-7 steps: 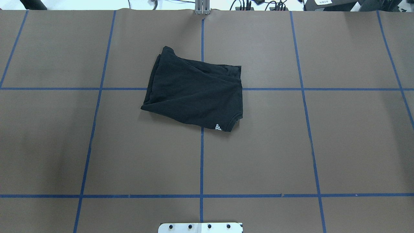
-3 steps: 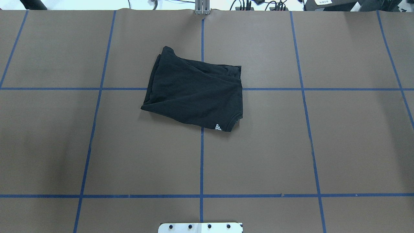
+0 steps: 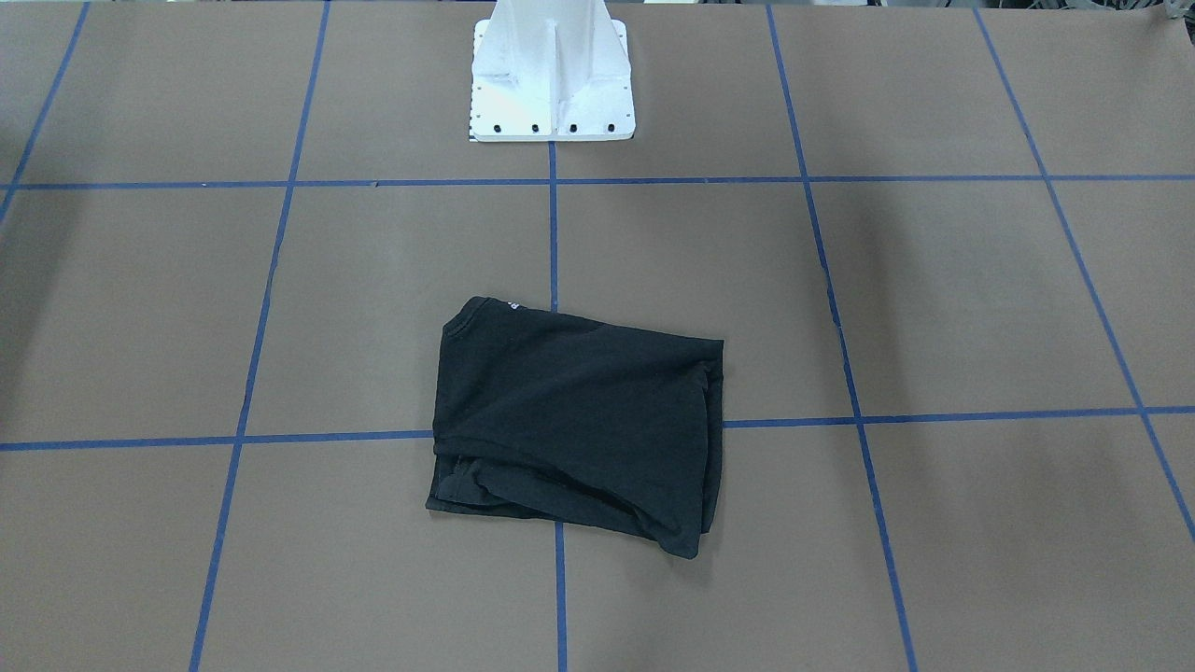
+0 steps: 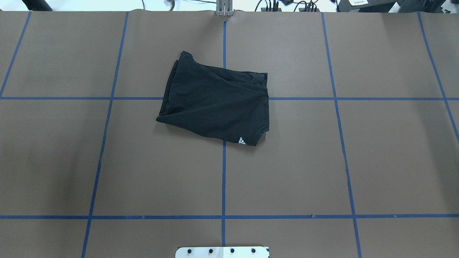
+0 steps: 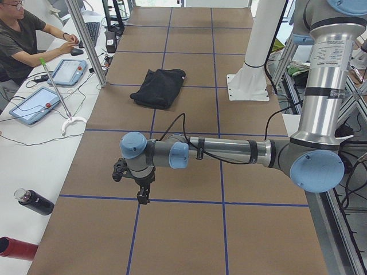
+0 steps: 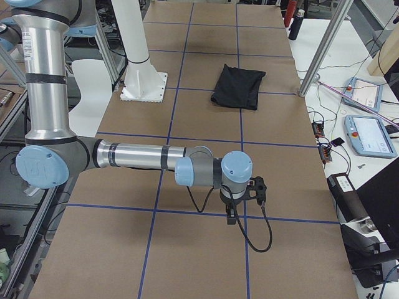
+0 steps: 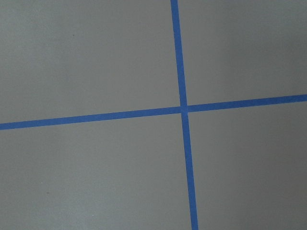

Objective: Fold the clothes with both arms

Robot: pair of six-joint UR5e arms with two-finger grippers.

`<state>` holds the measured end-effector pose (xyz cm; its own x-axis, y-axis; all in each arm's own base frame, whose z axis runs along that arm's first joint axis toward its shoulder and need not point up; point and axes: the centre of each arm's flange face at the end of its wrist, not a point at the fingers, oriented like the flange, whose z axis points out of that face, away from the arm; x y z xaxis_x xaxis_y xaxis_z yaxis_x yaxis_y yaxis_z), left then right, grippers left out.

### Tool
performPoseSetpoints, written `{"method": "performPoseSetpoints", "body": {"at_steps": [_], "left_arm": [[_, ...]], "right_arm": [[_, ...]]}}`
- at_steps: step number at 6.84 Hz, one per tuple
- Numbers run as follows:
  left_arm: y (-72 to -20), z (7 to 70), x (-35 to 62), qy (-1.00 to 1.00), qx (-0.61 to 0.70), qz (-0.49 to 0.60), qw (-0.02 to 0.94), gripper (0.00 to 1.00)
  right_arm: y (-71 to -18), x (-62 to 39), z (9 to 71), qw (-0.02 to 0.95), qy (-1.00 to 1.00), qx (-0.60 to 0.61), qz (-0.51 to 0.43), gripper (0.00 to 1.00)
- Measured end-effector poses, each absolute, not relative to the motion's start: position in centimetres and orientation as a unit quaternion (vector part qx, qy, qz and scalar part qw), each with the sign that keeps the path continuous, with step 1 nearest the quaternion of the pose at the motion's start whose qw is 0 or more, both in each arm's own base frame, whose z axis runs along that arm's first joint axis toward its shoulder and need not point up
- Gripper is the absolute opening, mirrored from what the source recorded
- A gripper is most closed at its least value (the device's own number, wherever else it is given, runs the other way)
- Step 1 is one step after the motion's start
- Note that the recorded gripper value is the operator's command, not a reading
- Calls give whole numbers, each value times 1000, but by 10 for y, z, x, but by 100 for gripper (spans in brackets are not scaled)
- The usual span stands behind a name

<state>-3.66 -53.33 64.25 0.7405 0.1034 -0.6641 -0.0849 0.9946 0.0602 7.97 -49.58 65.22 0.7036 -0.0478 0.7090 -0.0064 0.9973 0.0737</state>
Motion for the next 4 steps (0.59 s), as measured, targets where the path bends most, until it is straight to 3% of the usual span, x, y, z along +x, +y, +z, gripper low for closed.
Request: {"method": "performPoseSetpoints", "body": {"at_steps": [4], "left_arm": [[-534, 643, -36, 357, 12, 50, 933, 100]], "right_arm": [[-497, 79, 651, 922, -386, 35, -11, 100]]}}
